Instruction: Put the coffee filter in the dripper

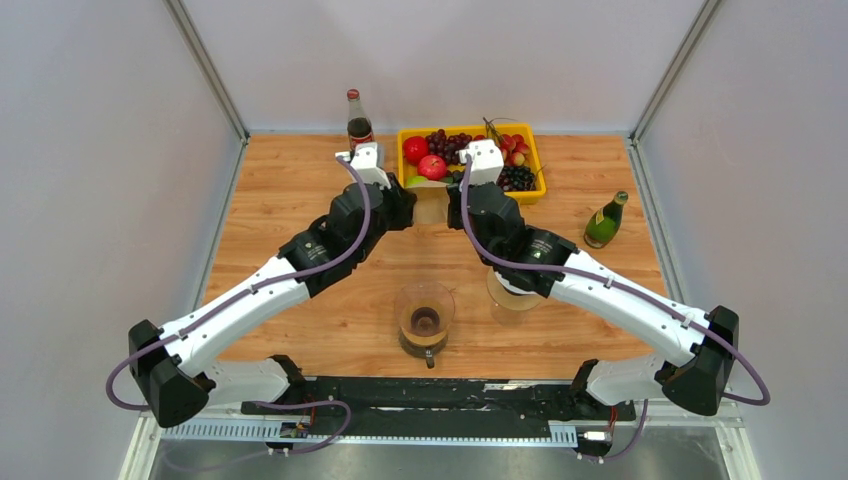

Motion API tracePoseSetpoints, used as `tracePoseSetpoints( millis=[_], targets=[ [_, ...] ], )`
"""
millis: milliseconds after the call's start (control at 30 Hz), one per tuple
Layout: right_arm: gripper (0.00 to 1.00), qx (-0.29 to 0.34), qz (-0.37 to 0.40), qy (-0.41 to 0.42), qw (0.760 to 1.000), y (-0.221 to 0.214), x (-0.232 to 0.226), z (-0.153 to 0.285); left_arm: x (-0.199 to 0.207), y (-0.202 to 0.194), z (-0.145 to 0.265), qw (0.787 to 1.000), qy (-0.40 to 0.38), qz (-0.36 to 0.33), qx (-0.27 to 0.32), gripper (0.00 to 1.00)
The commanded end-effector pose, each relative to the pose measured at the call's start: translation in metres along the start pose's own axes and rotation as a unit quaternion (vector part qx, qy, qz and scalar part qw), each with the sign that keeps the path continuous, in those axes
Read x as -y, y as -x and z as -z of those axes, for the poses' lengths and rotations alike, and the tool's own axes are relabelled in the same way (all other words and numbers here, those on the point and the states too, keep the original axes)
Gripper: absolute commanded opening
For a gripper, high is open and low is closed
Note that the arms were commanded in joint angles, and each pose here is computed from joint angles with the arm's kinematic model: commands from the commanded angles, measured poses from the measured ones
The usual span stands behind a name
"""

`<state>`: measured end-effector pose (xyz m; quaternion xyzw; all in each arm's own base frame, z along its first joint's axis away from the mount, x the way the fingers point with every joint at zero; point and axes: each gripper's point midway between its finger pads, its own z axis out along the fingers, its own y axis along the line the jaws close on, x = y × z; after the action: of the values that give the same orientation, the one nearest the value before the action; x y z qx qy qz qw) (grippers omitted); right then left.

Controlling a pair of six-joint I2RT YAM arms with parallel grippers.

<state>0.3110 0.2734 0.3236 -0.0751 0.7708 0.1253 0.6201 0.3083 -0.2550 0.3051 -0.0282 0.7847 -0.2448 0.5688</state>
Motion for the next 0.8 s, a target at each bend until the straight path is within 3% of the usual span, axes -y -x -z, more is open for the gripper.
tracePoseSetpoints(
  millis=[0,300,433,600,667,700,767],
  targets=[
    [0.00,0.029,-0.037,-0.025,0.999,0.025,0.018,0.009,-0.014,0.004,0.012,1.000,0.027,-0.009,-0.007,0.25],
    [0.00,0.017,-0.035,0.001,0.999,0.023,0.013,0.015,-0.024,-0.004,0.021,0.998,0.044,-0.018,-0.030,0.30],
    [0.00,-0.003,-0.017,0.059,0.998,0.017,-0.004,0.020,-0.018,-0.002,0.026,0.999,0.024,-0.021,-0.032,0.37],
    [0.00,-0.025,-0.011,0.122,0.992,0.007,-0.021,0.031,0.020,-0.008,0.039,0.993,-0.095,-0.041,-0.062,0.71],
    [0.00,-0.033,-0.008,0.118,0.992,0.005,-0.018,0.034,0.038,-0.010,0.052,0.984,-0.159,-0.046,-0.070,0.92],
    [0.00,-0.035,-0.006,0.114,0.993,0.004,-0.015,0.036,0.043,-0.007,0.061,0.980,-0.182,-0.049,-0.067,0.98],
    [0.00,-0.046,-0.001,0.107,0.993,0.001,-0.010,0.039,0.058,-0.008,0.080,0.966,-0.244,-0.054,-0.070,1.00]
  ],
)
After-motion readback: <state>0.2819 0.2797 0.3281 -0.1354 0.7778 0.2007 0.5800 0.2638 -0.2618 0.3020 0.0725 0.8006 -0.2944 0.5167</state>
